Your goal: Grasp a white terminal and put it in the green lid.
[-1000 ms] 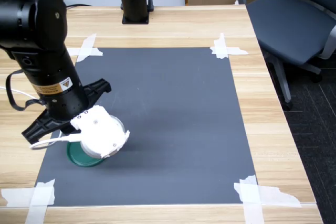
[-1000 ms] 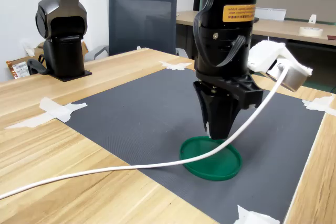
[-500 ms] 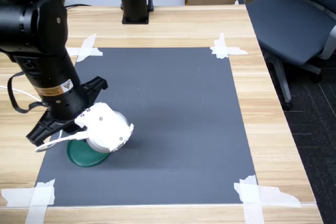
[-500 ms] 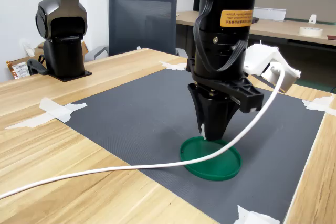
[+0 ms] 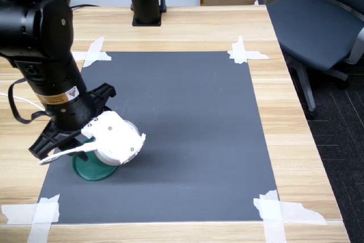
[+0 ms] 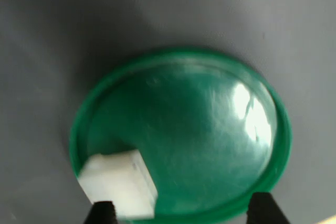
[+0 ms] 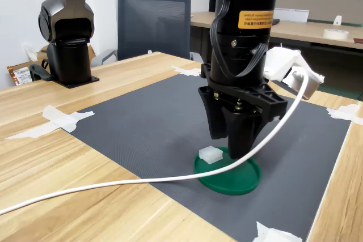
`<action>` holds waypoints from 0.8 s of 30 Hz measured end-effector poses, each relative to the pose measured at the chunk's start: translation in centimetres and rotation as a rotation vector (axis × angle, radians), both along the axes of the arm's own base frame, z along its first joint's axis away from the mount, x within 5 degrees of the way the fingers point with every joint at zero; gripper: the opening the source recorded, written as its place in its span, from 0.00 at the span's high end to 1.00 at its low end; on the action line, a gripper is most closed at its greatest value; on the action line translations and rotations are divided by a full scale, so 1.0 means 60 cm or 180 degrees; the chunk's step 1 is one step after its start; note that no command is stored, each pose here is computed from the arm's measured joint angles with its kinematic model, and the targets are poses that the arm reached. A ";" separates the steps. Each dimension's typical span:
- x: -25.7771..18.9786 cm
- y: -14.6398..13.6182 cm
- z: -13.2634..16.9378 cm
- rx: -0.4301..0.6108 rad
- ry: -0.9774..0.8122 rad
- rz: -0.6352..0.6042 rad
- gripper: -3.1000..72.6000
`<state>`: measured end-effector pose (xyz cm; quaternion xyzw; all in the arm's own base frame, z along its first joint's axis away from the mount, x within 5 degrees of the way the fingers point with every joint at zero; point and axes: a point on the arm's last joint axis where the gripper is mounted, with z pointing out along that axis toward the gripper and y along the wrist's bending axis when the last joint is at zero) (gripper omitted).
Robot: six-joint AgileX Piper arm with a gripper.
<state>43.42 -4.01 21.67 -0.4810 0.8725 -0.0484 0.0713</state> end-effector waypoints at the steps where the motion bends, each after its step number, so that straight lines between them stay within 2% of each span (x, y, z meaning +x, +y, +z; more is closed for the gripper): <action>1: 0.001 0.002 0.002 0.0042 -0.0035 -0.0012 0.31; 8: 0.000 0.020 0.055 0.0419 -0.0499 -0.0164 0.34; 15: -0.006 0.024 0.099 0.0631 -0.0807 -0.0610 0.47; 18: -0.010 0.026 0.112 0.0704 -0.0912 -0.0713 0.58; 24: -0.035 0.034 0.130 0.0896 -0.1209 -0.0824 0.92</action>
